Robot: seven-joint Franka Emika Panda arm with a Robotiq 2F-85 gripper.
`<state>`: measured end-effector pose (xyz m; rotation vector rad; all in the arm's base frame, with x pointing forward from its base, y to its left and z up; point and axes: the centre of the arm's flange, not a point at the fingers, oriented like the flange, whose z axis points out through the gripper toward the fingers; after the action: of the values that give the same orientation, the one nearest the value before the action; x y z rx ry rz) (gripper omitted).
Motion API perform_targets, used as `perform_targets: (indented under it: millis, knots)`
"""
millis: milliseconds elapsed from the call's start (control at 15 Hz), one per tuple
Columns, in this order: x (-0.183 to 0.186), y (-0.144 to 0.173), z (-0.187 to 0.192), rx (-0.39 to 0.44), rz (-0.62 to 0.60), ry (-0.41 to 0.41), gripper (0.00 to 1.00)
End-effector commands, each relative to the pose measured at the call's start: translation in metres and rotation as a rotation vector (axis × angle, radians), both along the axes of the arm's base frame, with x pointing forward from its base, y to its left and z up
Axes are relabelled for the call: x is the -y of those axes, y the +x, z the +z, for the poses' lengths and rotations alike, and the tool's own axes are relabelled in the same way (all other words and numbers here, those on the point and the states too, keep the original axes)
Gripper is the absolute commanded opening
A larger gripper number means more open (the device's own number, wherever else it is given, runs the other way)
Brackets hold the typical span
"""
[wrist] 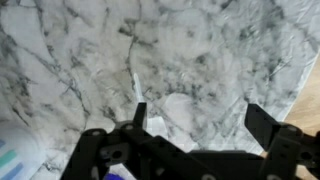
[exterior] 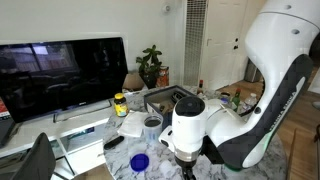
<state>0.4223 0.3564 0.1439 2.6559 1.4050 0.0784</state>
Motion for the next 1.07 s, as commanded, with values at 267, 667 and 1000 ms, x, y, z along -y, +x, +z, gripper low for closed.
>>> perform_targets:
  millis: [267,667,1000]
  knots:
    - [-0.008,0.019,-0.017,0.154,0.096,-0.002,1.00]
    - [-0.013,0.025,-0.033,0.204,0.128,0.000,1.00]
    - [-0.014,0.027,-0.041,0.224,0.133,-0.019,0.96]
